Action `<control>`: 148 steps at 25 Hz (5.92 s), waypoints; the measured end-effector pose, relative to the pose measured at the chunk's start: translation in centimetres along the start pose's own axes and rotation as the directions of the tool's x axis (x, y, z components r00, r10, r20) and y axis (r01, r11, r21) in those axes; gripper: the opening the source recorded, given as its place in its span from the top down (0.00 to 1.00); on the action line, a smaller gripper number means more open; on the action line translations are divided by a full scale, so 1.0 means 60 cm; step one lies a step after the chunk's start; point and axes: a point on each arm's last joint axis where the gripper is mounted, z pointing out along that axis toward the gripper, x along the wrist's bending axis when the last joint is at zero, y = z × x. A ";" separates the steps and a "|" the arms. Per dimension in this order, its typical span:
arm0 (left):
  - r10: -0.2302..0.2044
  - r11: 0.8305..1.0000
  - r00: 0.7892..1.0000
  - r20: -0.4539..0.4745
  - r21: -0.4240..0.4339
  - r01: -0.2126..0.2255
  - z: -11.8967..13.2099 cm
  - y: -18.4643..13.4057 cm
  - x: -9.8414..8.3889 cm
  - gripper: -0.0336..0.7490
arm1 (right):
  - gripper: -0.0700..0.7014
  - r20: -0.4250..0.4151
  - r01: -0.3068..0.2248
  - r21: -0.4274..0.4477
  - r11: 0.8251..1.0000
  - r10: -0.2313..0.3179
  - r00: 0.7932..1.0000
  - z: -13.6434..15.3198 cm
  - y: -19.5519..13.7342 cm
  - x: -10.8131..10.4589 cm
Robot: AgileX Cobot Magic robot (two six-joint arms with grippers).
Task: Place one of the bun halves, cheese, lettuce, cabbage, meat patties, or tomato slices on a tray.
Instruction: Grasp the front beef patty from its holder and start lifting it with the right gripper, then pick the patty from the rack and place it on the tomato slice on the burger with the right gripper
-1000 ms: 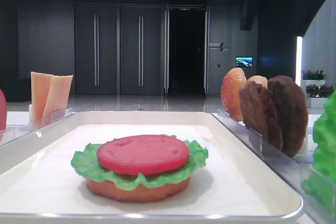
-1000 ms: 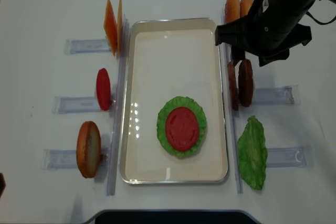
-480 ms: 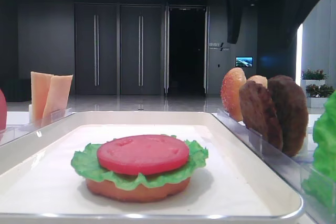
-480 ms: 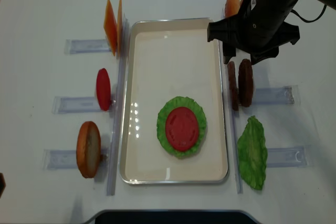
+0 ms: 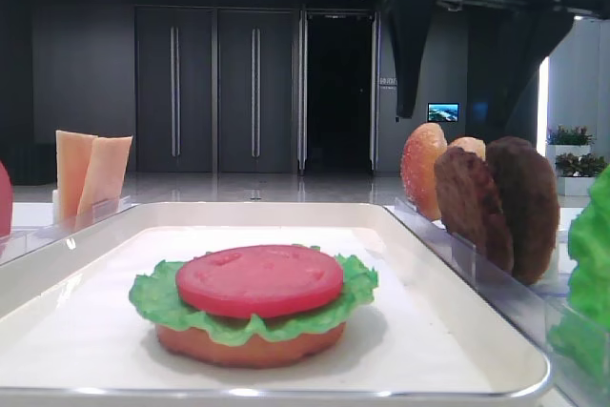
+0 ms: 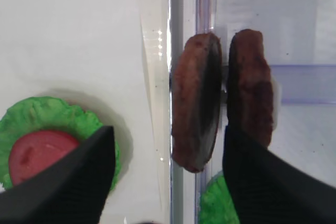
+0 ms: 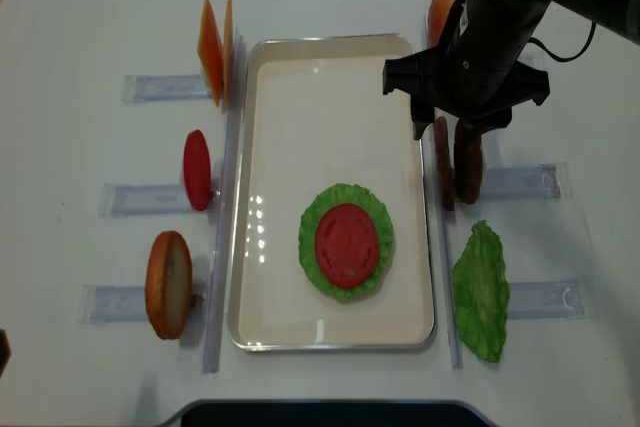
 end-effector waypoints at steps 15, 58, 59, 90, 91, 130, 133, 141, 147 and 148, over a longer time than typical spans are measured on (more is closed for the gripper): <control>0.000 1.000 1.000 0.000 0.000 0.000 0.000 0.000 0.000 0.96 | 0.32 0.037 0.010 0.046 0.999 -0.012 0.999 0.035 0.006 -0.001; 0.000 1.000 1.000 0.000 0.000 0.000 0.000 0.000 0.000 0.96 | 0.73 0.168 0.075 0.107 0.991 -0.093 0.981 0.046 0.013 -0.012; 0.000 1.000 1.000 0.000 0.000 0.000 0.000 0.000 0.000 0.96 | 0.73 0.166 0.073 0.114 0.991 -0.092 0.982 0.042 0.014 -0.010; 0.000 1.000 1.000 0.000 0.000 0.000 0.000 0.000 0.000 0.96 | 0.73 -0.327 -0.024 -0.151 0.988 -0.027 0.945 -0.086 -0.080 -0.005; 0.000 1.000 1.000 0.000 0.000 0.000 0.000 0.000 0.000 0.96 | 0.73 -0.353 -0.024 -0.154 0.988 -0.032 0.935 -0.082 -0.085 -0.004; 0.000 1.000 1.000 0.000 0.000 0.000 0.000 0.000 0.000 0.96 | 0.73 -0.578 0.146 -0.293 0.945 -0.297 0.760 0.031 -0.141 0.070; 0.000 1.000 1.000 0.000 0.000 0.000 0.000 0.000 0.000 0.96 | 0.73 -0.578 0.129 -0.280 0.951 -0.274 0.769 0.036 -0.137 0.059; 0.000 1.000 1.000 0.000 0.000 0.000 0.000 0.000 0.000 0.96 | 0.73 -0.589 0.100 -0.252 0.962 -0.235 0.774 0.043 -0.126 0.031; 0.000 1.000 1.000 0.000 0.000 0.000 0.000 0.000 0.000 0.96 | 0.73 -0.596 0.108 -0.231 0.967 -0.228 0.770 0.052 -0.127 0.033; 0.000 1.000 1.000 0.000 0.000 0.000 0.000 0.000 0.000 0.96 | 0.73 -0.596 0.111 -0.218 0.970 -0.222 0.771 0.059 -0.126 0.033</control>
